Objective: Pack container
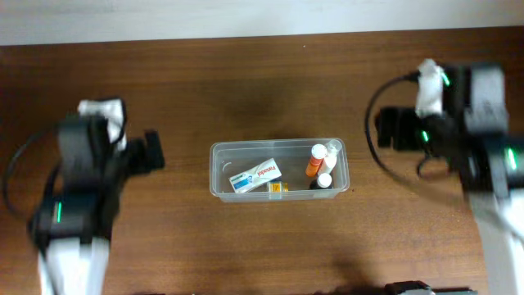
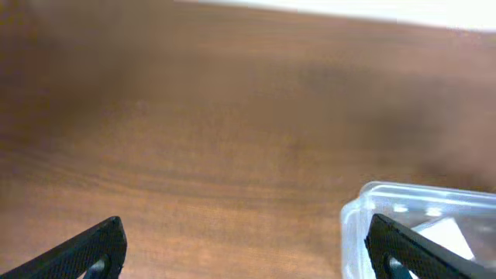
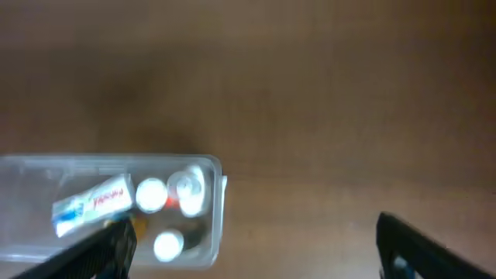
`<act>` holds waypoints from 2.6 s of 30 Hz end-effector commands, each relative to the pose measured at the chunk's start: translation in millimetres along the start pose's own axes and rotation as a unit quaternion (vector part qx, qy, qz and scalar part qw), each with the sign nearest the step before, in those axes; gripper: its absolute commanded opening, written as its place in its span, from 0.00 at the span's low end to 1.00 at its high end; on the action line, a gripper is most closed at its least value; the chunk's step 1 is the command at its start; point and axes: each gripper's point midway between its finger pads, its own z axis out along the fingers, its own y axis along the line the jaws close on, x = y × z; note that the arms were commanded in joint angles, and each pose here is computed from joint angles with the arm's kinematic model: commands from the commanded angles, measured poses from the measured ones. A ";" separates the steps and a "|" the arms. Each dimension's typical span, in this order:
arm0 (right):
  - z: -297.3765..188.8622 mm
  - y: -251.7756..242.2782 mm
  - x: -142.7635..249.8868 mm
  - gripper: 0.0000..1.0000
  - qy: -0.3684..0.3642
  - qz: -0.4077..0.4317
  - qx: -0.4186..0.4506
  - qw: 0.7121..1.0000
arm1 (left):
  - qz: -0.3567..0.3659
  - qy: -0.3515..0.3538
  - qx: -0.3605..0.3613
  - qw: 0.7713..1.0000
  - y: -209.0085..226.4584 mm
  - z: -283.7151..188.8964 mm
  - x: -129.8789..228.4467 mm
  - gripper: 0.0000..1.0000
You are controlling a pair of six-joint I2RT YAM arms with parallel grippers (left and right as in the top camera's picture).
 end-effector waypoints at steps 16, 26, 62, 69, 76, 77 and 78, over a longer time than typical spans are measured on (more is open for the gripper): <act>-12.2 -23.0 188.0 0.98 -0.101 0.003 0.018 0.995 | -0.011 -0.124 0.019 0.992 8.7 -79.0 71.2 0.99; -11.3 -23.3 191.3 0.99 -0.093 0.003 0.019 0.995 | -0.009 -0.084 0.015 0.996 10.4 -74.9 90.7 1.00; 76.8 -20.7 151.3 0.98 -0.350 -0.088 0.014 0.932 | -0.009 -0.072 0.014 0.997 10.8 -73.9 96.5 0.99; 76.8 -20.7 151.2 0.98 -0.350 -0.088 0.015 0.932 | -0.009 -0.072 0.014 0.997 10.8 -73.9 96.5 0.99; 76.8 -20.7 151.2 0.98 -0.350 -0.088 0.015 0.932 | -0.009 -0.072 0.013 0.997 10.8 -73.9 96.5 0.99; 76.8 -20.7 151.3 0.98 -0.350 -0.088 0.014 0.932 | -0.009 -0.072 0.014 0.997 10.8 -73.9 96.5 0.99; 76.8 -20.7 151.3 0.98 -0.350 -0.088 0.014 0.932 | -0.009 -0.072 0.014 0.997 10.8 -73.9 96.5 0.99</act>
